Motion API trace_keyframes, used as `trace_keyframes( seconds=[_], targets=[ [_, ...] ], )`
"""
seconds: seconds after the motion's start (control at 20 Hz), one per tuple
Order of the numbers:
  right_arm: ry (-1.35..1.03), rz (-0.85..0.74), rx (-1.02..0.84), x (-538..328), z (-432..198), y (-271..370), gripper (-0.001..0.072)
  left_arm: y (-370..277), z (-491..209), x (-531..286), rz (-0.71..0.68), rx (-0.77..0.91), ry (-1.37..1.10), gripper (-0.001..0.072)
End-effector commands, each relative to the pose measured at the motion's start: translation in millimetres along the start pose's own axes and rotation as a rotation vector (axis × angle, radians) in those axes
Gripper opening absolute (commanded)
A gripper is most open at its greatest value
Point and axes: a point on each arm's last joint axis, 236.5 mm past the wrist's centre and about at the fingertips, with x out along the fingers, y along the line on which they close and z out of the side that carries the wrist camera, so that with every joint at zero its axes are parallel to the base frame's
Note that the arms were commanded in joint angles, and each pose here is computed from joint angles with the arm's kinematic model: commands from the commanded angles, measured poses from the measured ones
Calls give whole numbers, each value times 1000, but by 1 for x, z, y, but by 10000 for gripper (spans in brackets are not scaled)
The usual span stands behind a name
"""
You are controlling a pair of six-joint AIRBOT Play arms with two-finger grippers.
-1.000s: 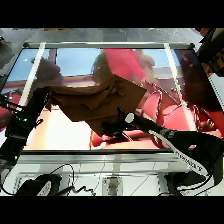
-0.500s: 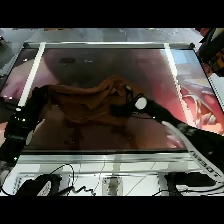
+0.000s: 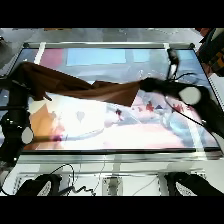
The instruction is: Fold the clothes and pants, and hang the long-sleeved shirts on hangers.
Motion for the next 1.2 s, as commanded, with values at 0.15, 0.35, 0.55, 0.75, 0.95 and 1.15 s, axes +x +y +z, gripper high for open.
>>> trace_keyframes(
  seconds=[0.15, 0.35, 0.55, 0.75, 0.95, 1.15],
  targets=[
    [-488, 13, -156, -134, 109, 35, 6, -53, 23, -7, -230, -117, -85, 20],
    [-533, 25, -165, -157, 115, 42, 6, -55, -2, -8, -229, -160, -25, 20],
    [-535, 19, -179, -158, 115, 42, 6, -57, -27, -9, -226, -199, 34, 20],
    [-502, 7, -215, -152, 108, 40, 6, -31, -35, -4, -123, -193, 55, 20],
    [-274, 4, -216, -118, 61, 31, 7, 64, -66, -12, 271, -155, 151, 20],
    [57, -11, -210, -80, -15, 12, 6, 151, -85, -46, 620, -130, 213, 20]
  ],
)
